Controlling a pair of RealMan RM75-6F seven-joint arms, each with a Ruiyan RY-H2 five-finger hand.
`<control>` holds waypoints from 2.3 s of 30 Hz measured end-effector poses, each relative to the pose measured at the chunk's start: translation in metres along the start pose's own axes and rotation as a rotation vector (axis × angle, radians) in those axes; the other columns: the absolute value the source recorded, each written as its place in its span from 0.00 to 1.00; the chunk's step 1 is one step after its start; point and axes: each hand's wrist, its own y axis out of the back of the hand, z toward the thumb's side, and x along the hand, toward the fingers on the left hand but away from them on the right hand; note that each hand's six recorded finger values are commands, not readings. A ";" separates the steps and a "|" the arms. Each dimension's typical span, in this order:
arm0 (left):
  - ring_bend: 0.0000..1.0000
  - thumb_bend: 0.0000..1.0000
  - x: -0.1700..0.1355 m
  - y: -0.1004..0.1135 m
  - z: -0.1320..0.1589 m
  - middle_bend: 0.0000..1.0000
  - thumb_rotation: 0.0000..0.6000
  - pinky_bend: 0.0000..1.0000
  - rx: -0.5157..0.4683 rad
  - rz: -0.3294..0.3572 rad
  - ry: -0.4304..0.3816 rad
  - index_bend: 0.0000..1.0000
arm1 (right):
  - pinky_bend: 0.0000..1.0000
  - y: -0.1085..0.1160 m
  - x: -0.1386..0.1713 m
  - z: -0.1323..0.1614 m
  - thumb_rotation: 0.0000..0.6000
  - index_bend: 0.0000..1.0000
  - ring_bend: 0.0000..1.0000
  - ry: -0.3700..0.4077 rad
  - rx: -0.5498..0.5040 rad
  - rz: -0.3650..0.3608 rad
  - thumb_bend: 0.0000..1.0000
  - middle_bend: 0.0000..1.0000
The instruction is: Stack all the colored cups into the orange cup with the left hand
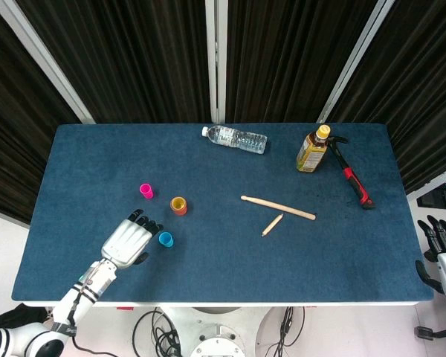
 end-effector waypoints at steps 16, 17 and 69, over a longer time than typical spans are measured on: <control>0.25 0.22 0.027 -0.009 0.018 0.30 1.00 0.18 -0.015 0.045 -0.044 0.27 | 0.00 -0.003 -0.002 0.001 1.00 0.00 0.00 -0.005 0.013 0.020 0.35 0.00; 0.25 0.22 0.027 -0.010 0.018 0.30 1.00 0.18 -0.016 0.042 -0.046 0.27 | 0.00 -0.003 -0.002 0.001 1.00 0.00 0.00 -0.006 0.013 0.021 0.35 0.00; 0.48 0.34 0.055 -0.037 0.011 0.47 1.00 0.27 0.036 0.024 -0.079 0.49 | 0.00 -0.012 0.000 -0.009 1.00 0.00 0.00 -0.040 0.011 0.055 0.33 0.00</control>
